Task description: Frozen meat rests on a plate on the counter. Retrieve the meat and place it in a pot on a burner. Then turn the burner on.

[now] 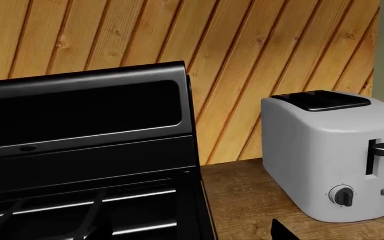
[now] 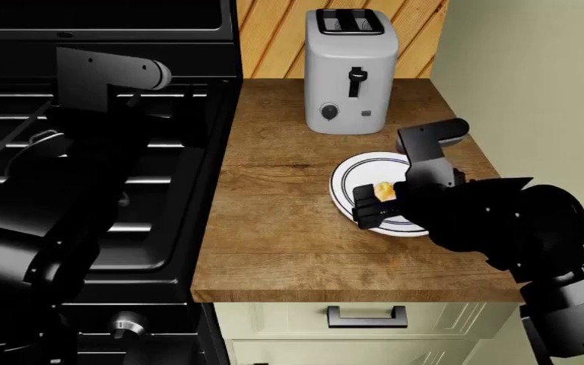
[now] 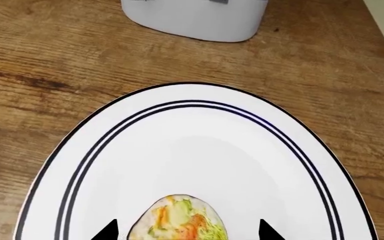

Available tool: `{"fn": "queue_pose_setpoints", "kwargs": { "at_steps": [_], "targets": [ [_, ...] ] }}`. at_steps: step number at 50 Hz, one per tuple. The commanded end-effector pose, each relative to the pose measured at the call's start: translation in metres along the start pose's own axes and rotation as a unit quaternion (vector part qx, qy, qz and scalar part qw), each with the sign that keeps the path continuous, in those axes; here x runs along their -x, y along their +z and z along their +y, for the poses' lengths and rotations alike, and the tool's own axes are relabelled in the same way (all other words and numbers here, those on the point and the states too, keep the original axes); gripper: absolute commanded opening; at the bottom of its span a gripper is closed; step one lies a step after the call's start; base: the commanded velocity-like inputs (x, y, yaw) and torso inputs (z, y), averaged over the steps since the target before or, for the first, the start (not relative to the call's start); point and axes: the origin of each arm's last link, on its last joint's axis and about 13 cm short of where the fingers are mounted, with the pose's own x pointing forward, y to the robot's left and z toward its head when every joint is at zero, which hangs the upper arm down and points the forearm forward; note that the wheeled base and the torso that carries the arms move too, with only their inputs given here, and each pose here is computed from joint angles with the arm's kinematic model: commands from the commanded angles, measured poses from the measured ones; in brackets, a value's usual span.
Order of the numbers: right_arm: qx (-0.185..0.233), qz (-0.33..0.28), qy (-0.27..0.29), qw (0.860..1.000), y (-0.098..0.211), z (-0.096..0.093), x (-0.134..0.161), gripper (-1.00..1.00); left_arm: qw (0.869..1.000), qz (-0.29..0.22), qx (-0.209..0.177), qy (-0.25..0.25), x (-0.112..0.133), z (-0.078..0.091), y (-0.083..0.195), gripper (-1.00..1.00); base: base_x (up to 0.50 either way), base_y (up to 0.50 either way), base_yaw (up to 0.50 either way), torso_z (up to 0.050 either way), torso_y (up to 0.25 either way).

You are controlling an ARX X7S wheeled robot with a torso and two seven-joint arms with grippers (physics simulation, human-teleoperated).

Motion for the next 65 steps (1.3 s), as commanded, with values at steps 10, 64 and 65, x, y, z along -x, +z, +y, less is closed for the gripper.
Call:
{"fn": "queue_pose_setpoints", "kwargs": {
  "at_steps": [10,64,65],
  "targets": [
    [0.001,0.002,0.001,1.0,-0.002,0.001,-0.003,1.0,1.0,0.0,-0.003,0.0,0.0,0.0,-0.002,1.0,0.0,0.0,0.0,0.0,0.0],
    [0.011,-0.18,0.015,0.984,0.031,0.011,0.065,-1.0,0.998,-0.052,-0.015,0.012,0.02,0.006,0.025,1.0,0.0,0.0,0.0,0.0,0.0],
    [0.011,-0.188,0.016,0.982,0.032,0.012,0.067,-1.0,0.998,-0.054,-0.015,0.014,0.02,0.006,0.026,1.0,0.0,0.0,0.0,0.0,0.0]
  ]
}}
